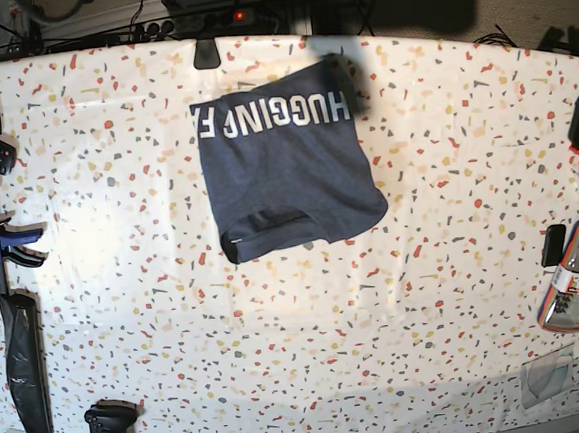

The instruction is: Fold the T-shirt properly

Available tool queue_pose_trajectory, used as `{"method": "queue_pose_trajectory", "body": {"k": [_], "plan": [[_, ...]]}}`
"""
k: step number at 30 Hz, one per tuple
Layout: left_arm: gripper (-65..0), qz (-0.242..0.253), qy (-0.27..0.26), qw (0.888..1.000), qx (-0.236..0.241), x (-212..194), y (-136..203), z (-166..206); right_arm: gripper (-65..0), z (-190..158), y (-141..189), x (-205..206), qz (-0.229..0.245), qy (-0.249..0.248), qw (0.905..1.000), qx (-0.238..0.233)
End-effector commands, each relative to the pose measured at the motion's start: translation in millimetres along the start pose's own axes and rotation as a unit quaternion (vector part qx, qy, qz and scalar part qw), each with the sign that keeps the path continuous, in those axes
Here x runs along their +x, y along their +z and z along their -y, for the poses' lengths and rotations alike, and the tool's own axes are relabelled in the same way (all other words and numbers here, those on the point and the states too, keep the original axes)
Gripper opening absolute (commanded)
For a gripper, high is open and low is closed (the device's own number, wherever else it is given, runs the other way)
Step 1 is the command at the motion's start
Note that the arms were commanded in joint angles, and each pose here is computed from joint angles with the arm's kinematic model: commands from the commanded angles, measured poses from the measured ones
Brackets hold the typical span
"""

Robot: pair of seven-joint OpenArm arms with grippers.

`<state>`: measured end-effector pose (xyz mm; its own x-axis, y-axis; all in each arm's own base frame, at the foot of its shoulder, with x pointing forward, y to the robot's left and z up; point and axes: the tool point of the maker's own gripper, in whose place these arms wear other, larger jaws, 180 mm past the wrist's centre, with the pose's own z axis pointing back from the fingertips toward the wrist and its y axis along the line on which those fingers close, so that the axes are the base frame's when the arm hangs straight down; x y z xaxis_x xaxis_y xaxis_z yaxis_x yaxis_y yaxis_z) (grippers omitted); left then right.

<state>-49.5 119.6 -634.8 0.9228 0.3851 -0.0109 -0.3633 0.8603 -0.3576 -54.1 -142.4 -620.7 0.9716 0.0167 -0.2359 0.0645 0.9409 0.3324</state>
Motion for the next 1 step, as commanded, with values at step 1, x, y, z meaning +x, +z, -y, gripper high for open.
{"method": "queue_pose_trajectory", "body": {"k": [1], "plan": [[-65.0, -0.007, -0.004, 1.000, 0.011, -7.1, 0.9, -5.6, -65.0, 5.0, 1.2, 0.4, 0.000, -0.002, 0.9999, -0.010]]}}
